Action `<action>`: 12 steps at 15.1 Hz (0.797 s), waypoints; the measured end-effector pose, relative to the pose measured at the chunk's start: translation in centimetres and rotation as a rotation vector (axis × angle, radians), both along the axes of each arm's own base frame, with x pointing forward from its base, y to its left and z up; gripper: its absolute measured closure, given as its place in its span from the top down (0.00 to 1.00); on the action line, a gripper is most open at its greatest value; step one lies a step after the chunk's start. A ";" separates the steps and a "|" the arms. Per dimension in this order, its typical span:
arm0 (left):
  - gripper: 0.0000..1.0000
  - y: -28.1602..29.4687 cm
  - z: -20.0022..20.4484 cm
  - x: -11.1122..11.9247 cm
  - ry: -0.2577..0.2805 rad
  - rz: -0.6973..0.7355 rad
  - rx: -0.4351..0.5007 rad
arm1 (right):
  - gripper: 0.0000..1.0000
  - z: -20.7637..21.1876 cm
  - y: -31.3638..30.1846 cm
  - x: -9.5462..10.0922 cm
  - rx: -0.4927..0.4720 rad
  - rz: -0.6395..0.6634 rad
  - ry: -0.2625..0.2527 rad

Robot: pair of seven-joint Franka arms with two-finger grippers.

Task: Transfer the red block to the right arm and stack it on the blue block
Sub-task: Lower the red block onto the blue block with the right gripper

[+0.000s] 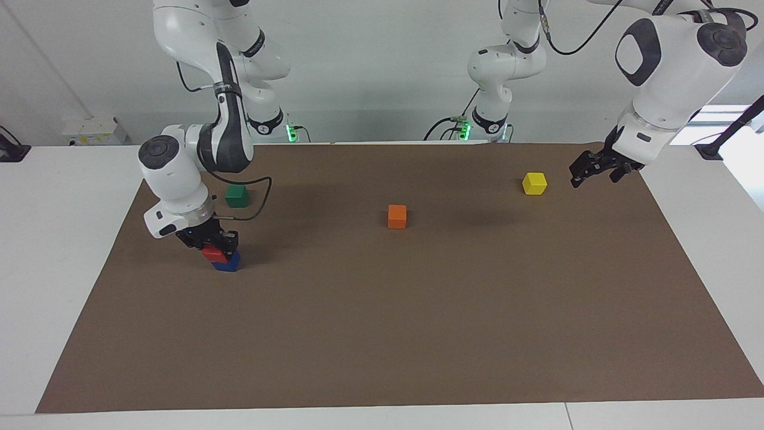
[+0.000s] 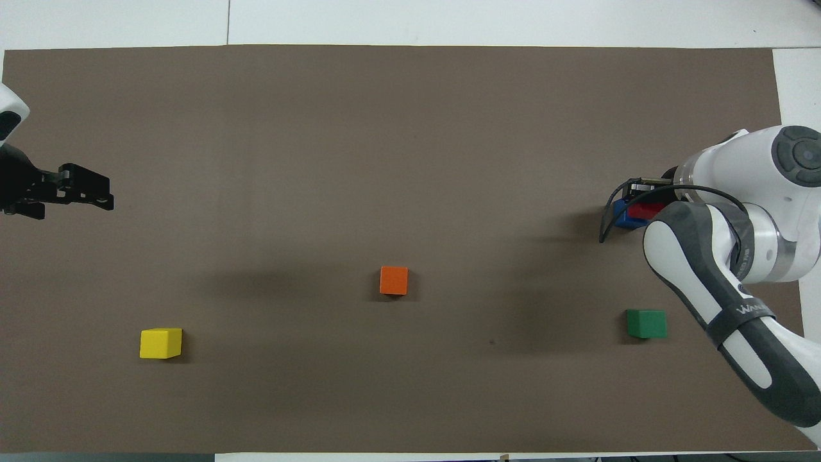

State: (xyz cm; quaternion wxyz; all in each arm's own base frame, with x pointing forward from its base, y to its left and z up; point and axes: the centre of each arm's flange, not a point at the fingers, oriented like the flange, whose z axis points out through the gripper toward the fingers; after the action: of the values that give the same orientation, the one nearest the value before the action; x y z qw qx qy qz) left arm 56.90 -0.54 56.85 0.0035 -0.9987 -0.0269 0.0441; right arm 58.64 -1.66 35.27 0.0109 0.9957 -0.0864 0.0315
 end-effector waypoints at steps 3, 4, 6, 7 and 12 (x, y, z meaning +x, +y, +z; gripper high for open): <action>1.00 0.0 0.0 0.0 0.000 0.000 0.000 | 0.55 0.0 0.0 0.1 0.000 0.000 -0.010; 1.00 0.0 0.0 0.0 0.000 0.000 0.000 | 0.55 -0.1 0.0 0.2 0.000 0.000 -0.011; 1.00 0.0 0.0 0.0 0.000 0.000 0.000 | 0.55 -0.3 0.0 0.3 0.000 0.001 -0.016; 1.00 0.0 0.0 0.0 0.000 0.000 0.000 | 0.55 -0.5 0.0 0.3 0.000 0.001 -0.018; 1.00 0.0 0.0 0.0 0.000 0.000 -0.001 | 0.55 -0.7 0.0 0.4 0.000 0.001 -0.016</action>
State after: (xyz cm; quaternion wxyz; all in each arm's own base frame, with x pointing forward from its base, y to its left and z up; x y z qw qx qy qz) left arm 56.90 -0.55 56.87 0.0032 -0.9987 -0.0269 0.0439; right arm 59.01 -1.62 34.58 0.0103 0.9955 -0.0858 0.0397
